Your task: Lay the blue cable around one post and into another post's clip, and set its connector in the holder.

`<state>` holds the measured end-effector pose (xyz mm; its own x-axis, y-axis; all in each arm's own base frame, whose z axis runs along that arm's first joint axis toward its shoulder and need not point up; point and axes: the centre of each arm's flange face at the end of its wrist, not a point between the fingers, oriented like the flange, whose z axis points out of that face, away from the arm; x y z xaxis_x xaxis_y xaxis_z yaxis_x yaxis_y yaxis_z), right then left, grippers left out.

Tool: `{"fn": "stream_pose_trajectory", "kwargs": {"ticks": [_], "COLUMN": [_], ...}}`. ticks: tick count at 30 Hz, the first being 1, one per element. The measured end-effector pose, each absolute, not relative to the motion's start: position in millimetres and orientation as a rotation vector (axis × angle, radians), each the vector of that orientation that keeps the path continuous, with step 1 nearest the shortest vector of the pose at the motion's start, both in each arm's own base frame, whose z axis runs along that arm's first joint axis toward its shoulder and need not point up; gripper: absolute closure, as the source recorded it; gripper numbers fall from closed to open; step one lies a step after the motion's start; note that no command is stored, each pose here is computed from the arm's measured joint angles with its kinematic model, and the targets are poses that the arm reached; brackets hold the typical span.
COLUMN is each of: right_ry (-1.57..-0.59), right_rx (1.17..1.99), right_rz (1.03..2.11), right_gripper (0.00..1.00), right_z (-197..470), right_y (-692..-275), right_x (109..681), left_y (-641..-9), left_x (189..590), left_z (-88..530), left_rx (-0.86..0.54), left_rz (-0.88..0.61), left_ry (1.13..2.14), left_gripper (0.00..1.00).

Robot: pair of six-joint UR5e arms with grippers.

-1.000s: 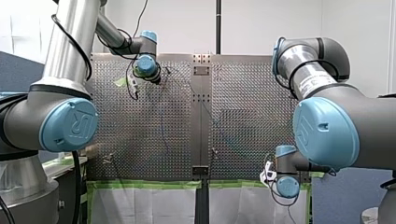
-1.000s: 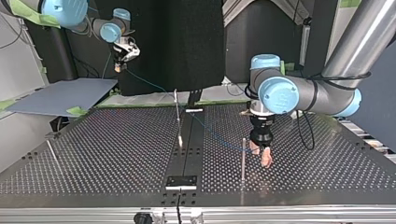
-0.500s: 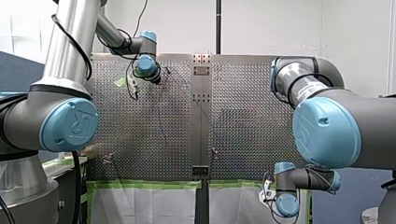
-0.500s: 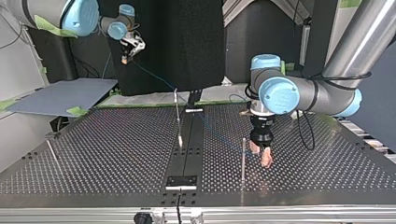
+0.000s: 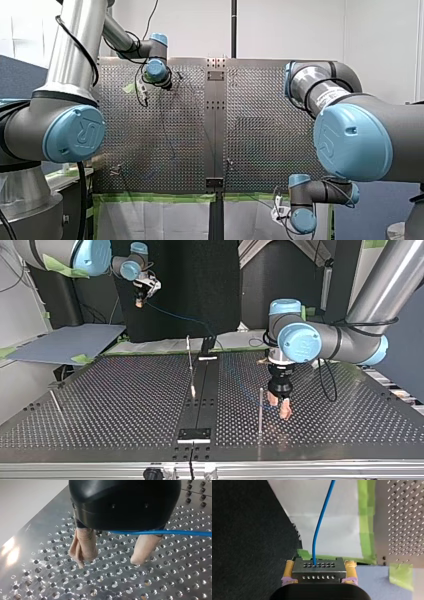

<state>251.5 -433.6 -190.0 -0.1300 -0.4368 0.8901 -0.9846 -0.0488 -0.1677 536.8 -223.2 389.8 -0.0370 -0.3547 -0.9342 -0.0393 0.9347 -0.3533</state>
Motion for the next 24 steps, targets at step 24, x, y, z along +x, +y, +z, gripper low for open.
{"fn": "stream_pose_trajectory", "kwargs": {"ticks": [24], "right_ry": [-1.599], "right_rx": [1.341], "right_rz": [1.332], "right_gripper": [0.81], "right_z": [-76.1], "right_y": [-494.8], "right_x": [259.6], "left_y": [-222.7], "left_x": [537.3], "left_z": [389.9], "left_rx": [-0.308], "left_rz": [-0.264], "left_ry": [1.596], "left_gripper": [0.0]}}
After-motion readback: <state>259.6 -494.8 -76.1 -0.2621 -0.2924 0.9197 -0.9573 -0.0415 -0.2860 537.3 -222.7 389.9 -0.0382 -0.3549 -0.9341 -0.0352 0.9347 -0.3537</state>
